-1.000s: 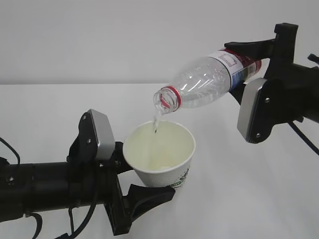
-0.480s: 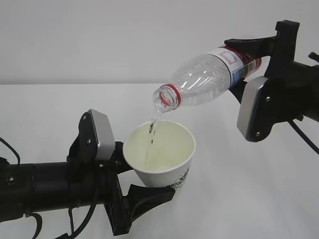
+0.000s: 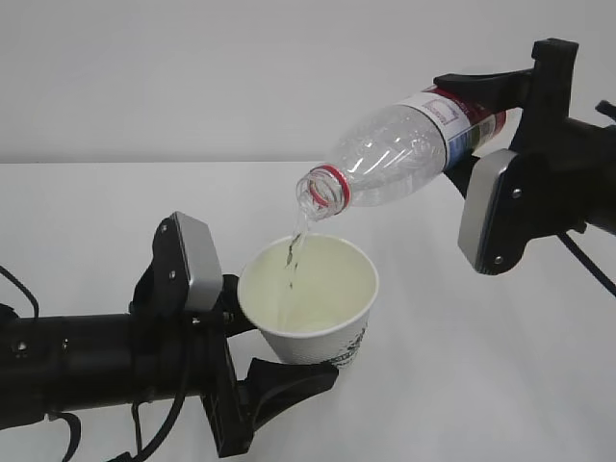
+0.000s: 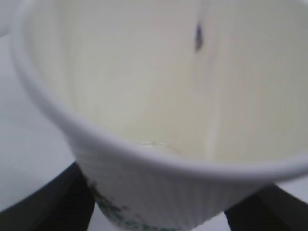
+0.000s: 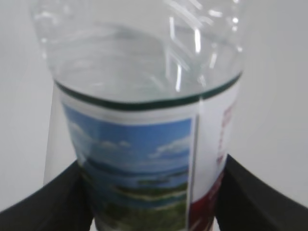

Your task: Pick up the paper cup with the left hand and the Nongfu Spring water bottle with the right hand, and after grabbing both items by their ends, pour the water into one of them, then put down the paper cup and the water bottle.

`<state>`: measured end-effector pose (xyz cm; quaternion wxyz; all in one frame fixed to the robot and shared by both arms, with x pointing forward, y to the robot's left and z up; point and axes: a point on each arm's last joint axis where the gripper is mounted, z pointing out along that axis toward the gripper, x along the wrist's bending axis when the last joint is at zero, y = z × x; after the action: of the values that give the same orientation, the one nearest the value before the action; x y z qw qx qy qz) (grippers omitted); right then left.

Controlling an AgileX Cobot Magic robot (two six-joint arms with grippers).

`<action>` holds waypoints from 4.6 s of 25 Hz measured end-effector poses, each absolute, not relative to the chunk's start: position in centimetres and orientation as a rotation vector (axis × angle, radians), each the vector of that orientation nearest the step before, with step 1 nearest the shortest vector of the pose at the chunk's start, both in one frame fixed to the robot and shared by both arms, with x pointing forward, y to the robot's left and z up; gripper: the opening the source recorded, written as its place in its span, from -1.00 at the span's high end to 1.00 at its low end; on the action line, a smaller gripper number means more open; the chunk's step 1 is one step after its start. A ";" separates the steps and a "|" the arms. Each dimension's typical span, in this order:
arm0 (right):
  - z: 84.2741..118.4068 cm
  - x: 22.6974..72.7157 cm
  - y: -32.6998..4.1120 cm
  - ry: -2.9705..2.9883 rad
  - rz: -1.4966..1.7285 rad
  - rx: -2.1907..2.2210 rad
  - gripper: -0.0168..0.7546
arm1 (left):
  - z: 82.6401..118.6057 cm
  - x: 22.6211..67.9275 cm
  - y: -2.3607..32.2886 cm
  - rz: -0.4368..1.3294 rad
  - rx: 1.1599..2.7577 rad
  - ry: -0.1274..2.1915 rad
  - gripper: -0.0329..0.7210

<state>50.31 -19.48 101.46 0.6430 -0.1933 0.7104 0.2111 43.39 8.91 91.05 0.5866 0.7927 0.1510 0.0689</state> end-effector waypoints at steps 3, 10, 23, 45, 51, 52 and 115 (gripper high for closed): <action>101.5 50.3 -19.5 1.618 0.478 -0.437 -0.35 | 91.0 43.4 8.9 0.159 1.850 0.347 -0.56; 101.5 50.4 -19.6 1.617 0.474 -0.429 -0.35 | 90.8 43.1 8.9 0.143 1.881 0.328 -0.56; 101.5 50.4 -19.6 1.616 0.470 -0.424 -0.35 | 90.7 43.1 9.0 0.118 1.892 0.355 -0.56; 101.6 50.4 -19.6 1.611 0.471 -0.421 -0.35 | 90.4 43.1 9.0 0.105 1.911 0.386 -0.56; 101.6 50.4 -19.6 1.612 0.471 -0.419 -0.35 | 90.4 43.1 9.1 0.106 1.913 0.386 -0.56; 101.6 50.4 -19.6 1.610 0.470 -0.421 -0.35 | 90.4 43.1 9.1 0.106 1.913 0.386 -0.56; 101.6 50.4 -19.7 1.600 0.442 -0.440 -0.35 | 90.3 43.1 9.1 0.108 1.925 0.391 -0.56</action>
<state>50.44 -19.66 101.59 0.6535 -0.1939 0.7052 0.1950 43.13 9.11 90.32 0.5540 0.8146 0.1656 0.0458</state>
